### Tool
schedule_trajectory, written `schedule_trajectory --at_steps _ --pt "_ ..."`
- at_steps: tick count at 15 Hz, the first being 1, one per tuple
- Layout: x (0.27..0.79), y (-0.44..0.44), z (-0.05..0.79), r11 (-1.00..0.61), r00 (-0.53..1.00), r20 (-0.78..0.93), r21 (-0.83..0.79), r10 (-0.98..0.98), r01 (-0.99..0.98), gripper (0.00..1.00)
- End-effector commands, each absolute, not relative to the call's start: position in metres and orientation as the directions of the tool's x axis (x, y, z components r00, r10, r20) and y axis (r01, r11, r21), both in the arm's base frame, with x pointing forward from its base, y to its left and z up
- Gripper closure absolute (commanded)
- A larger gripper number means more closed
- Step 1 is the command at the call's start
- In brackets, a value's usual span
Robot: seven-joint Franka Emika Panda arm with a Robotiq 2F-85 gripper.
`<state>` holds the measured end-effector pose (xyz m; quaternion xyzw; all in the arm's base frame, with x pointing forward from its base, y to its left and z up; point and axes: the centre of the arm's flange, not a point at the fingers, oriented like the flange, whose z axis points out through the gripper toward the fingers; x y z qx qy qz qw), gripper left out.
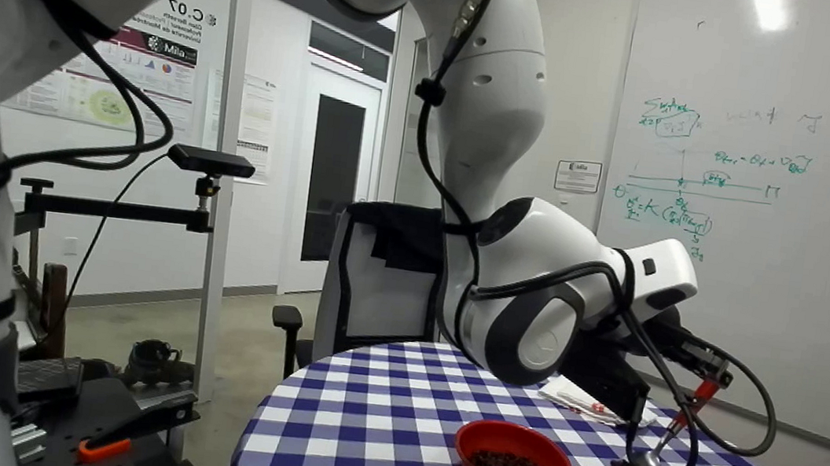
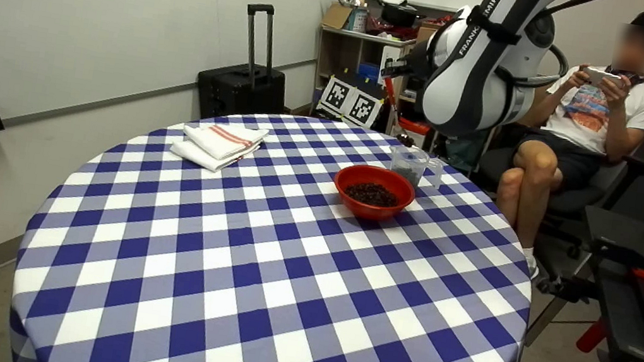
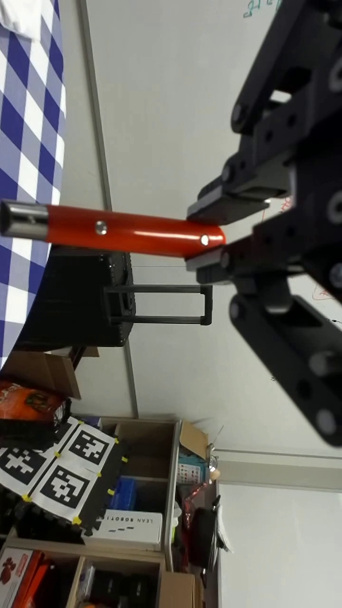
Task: Pick up the spoon from the table and scoop some of the contents in the bowl and put the scooped contents in the jar
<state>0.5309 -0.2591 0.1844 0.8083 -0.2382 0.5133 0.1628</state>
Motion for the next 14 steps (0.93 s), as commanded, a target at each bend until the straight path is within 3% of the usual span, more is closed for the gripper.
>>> schedule_trajectory --at_steps 1,14 --pt "0.521 -0.25 0.191 -0.825 0.306 0.925 -0.013 -0.224 -0.566 0.95" --pt "0.508 -0.247 0.2 -0.806 0.202 0.958 -0.048 -0.205 -0.59 0.95"
